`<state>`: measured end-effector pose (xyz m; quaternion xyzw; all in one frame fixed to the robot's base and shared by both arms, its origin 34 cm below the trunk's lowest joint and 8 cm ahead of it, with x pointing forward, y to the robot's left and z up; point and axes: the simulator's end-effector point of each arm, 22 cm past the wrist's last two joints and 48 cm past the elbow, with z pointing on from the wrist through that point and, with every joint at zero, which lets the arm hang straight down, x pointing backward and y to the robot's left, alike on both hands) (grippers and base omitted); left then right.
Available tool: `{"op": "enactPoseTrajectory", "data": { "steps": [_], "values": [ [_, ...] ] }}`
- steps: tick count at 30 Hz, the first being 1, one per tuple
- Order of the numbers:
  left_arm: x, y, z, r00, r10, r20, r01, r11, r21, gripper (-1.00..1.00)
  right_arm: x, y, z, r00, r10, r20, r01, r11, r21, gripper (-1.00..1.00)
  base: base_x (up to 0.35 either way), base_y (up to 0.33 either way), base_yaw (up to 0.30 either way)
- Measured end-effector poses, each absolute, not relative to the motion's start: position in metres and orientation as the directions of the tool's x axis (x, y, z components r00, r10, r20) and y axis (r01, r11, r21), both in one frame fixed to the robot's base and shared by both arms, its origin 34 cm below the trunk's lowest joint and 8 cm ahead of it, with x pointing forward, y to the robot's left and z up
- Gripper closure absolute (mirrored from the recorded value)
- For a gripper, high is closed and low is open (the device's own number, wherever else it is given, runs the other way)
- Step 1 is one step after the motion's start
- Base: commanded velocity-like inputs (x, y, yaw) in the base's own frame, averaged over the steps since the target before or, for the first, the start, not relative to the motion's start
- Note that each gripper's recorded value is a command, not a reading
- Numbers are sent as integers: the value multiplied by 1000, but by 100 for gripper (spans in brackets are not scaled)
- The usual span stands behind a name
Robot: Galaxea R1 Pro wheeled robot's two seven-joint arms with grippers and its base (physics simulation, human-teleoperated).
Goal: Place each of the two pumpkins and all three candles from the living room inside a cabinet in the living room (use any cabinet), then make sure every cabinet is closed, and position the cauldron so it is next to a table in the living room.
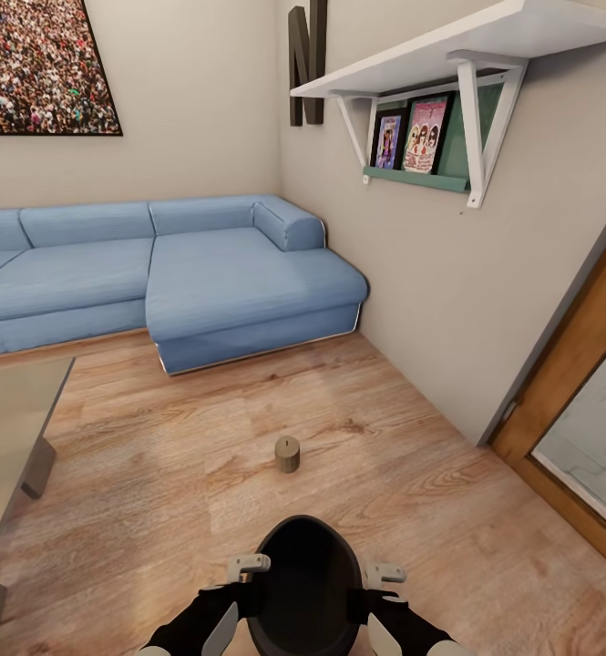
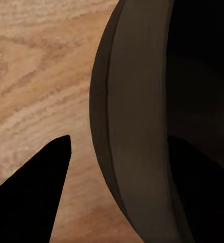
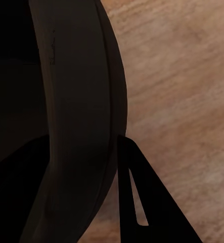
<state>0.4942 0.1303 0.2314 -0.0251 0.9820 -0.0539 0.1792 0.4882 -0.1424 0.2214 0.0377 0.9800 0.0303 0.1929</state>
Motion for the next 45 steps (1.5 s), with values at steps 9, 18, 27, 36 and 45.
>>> {"op": "enactPoseTrajectory", "data": {
  "steps": [9,18,27,36,45],
  "values": [
    [494,134,231,-935,-54,-352,-21,995,-98,100,488,-142,221,-923,89,-375,65,995,75,100,0,0,0],
    [494,134,231,-935,-53,-352,-20,995,-97,100,488,-142,221,-923,89,-375,66,995,75,100,0,0,0],
    [494,134,231,-935,-52,-352,-19,995,-97,100,488,-142,221,-923,90,-375,66,995,75,100,0,0,0],
    [496,134,235,-934,-51,-352,-18,995,-97,100,489,-142,226,-923,90,-375,66,995,75,100,0,0,0],
    [501,134,256,-934,-49,-354,-16,995,-96,100,494,-142,246,-921,93,-377,69,995,77,100,0,0,0]
  ]
}}
